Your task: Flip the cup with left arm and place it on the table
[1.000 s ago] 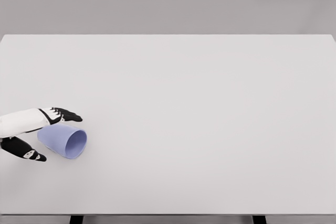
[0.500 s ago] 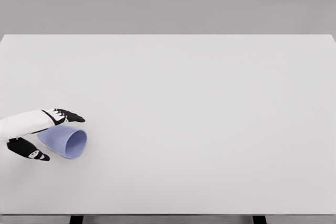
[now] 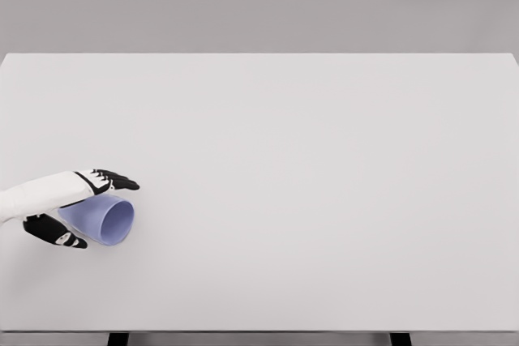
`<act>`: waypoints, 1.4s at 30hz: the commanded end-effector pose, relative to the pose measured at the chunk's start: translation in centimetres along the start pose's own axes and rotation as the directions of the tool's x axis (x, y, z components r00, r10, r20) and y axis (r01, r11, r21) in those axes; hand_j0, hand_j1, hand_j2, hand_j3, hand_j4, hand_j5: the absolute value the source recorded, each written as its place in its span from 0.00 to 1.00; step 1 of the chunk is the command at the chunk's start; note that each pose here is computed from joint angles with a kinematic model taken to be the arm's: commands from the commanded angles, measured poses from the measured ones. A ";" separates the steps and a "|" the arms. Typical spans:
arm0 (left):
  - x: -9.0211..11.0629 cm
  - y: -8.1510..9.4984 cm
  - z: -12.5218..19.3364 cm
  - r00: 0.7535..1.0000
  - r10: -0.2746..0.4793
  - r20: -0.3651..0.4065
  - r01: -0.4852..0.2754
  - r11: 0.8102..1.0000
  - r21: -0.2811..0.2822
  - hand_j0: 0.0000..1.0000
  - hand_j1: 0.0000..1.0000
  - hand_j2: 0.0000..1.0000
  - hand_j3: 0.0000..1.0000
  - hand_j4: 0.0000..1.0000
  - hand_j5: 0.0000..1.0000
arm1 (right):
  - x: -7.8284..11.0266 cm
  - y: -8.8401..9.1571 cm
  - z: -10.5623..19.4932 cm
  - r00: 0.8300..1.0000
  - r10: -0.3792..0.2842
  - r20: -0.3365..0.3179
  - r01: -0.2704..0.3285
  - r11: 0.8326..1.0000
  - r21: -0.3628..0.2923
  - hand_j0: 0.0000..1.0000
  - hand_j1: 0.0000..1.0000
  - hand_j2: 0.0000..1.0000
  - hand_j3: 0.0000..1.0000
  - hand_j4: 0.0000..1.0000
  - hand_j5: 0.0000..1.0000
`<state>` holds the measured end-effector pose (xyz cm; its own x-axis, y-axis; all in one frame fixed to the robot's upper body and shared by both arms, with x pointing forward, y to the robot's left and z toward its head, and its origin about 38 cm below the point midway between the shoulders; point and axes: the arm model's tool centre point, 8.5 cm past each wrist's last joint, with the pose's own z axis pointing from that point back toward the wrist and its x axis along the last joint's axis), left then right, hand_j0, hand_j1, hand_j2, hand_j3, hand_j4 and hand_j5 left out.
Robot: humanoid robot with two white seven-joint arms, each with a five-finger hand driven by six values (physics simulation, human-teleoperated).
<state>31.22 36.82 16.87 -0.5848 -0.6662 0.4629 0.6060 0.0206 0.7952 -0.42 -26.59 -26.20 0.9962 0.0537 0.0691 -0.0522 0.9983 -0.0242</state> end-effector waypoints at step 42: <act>-0.3 -1.9 -1.5 1.000 -0.024 -0.006 0.024 0.999 -0.028 0.73 0.73 0.73 0.73 0.73 0.73 | 0.0 0.0 0.0 1.000 0.000 0.000 0.000 1.000 0.001 1.00 1.00 1.00 1.00 1.00 1.00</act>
<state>31.04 35.84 14.64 -0.5985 -0.6712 0.4374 0.6049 -0.0207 0.7960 -0.42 -26.59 -26.20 0.9962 0.0537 0.0691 -0.0522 0.9983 -0.0240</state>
